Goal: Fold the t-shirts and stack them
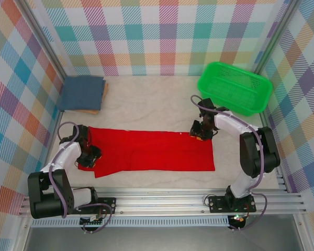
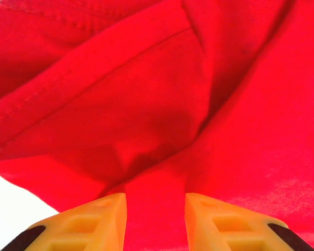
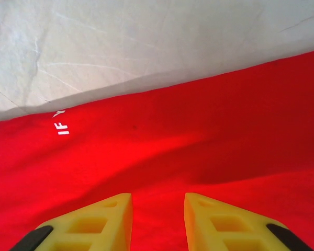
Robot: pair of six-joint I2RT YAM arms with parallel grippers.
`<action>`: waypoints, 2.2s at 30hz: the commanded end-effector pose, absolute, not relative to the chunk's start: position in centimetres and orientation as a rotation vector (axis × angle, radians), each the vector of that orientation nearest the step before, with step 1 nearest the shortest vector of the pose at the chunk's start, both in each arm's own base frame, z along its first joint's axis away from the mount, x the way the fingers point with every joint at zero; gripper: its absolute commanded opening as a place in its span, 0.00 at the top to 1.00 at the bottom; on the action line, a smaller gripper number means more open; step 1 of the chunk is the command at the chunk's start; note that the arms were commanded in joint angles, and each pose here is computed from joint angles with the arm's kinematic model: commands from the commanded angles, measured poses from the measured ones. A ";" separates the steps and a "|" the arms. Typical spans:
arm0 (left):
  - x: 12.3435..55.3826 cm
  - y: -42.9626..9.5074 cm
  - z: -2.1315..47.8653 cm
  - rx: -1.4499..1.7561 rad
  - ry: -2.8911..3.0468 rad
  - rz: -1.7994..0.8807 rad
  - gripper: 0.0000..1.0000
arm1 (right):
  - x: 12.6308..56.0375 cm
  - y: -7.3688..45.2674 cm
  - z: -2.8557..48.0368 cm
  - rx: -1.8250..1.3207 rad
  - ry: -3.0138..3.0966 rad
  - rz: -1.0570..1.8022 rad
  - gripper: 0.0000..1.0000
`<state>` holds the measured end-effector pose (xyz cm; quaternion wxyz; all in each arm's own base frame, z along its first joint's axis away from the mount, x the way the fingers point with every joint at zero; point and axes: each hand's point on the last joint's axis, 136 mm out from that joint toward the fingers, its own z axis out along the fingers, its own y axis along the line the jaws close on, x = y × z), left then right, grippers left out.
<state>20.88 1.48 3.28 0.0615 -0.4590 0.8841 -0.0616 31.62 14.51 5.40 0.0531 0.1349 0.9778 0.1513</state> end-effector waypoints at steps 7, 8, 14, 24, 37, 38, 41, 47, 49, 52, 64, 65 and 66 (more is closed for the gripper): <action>22.6 3.6 2.8 -1.283 2.658 -0.024 0.63 | 32.0 15.4 4.5 0.416 2.983 0.537 0.68; 22.9 3.6 2.5 -1.269 2.668 -0.026 0.63 | 32.0 15.4 4.4 0.420 2.985 0.533 0.68; 24.6 2.9 2.3 -1.227 2.639 -0.125 0.73 | 32.0 15.0 3.7 0.443 3.002 0.509 0.68; 24.1 3.4 4.0 -1.236 2.636 -0.074 0.85 | 32.0 13.6 1.9 0.500 3.060 0.382 0.69; 25.1 3.7 5.4 -1.230 2.609 -0.072 0.88 | 32.0 13.0 0.9 0.513 3.093 0.338 0.69; 25.2 3.7 5.3 -1.219 2.613 -0.073 0.84 | 31.9 13.0 0.9 0.513 3.093 0.339 0.69; 27.1 3.4 5.8 -1.146 2.586 -0.156 0.65 | 31.9 13.1 1.0 0.513 3.092 0.346 0.69; 31.9 4.2 6.4 -0.925 2.601 -0.194 0.63 | 31.8 13.0 0.9 0.509 3.100 0.336 0.69; 32.2 4.6 5.8 -0.898 2.618 -0.173 0.64 | 31.9 12.9 1.0 0.511 3.098 0.337 0.69; 32.7 5.1 5.2 -0.854 2.629 -0.147 0.64 | 31.9 13.0 1.0 0.513 3.096 0.341 0.69; 35.7 5.3 5.0 -0.757 2.587 -0.178 0.80 | 32.5 13.1 1.1 0.514 3.097 0.340 0.69; 35.8 5.3 5.0 -0.757 2.585 -0.175 0.83 | 32.5 13.1 1.1 0.515 3.098 0.338 0.69; 35.8 5.3 5.0 -0.755 2.585 -0.175 0.86 | 32.6 13.1 1.1 0.512 3.096 0.338 0.69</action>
